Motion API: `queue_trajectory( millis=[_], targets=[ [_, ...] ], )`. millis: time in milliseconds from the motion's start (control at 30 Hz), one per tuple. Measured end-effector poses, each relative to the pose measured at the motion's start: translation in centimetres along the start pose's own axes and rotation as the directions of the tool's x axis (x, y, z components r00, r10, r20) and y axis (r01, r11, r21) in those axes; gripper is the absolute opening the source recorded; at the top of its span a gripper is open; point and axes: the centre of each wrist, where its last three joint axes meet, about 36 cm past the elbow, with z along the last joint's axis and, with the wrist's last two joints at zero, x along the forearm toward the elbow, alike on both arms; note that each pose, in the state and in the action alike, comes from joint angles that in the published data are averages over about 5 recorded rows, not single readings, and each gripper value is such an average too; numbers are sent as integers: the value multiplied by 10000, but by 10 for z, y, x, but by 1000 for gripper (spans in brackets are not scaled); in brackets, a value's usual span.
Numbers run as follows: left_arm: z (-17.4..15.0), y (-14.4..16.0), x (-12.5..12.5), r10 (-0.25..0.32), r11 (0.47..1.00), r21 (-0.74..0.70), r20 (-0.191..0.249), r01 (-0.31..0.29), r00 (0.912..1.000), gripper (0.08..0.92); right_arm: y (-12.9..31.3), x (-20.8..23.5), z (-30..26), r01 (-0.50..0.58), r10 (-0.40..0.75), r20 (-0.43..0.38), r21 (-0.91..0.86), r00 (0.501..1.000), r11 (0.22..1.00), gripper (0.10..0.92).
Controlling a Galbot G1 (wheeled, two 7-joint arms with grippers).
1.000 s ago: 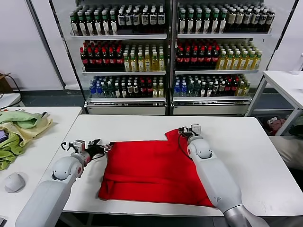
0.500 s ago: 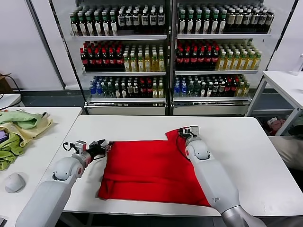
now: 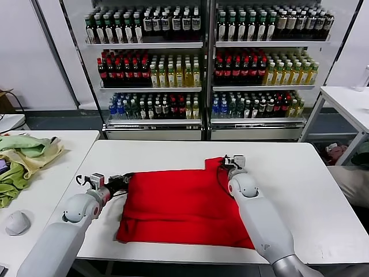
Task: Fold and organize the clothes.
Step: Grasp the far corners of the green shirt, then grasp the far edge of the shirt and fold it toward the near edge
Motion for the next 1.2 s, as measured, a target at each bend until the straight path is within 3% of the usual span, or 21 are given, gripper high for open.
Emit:
queue_trajectory(
  millis=[333, 667, 1200],
  targets=[
    [-7, -5, 34, 179, 9995, 244, 602, -194, 9980, 85, -8, 78, -5, 309, -308, 815, 6, 9962, 9995, 119],
    [8, -10, 77, 348, 9987, 333, 899, -379, 9953, 85, -14, 168, 18, 516, -543, 1012, 289, 9934, 9983, 119],
    [42, -22, 115, 684, 9975, 178, 371, -690, 9970, 85, -20, 243, 57, 65, -116, 533, 954, 9985, 9954, 119]
  ],
)
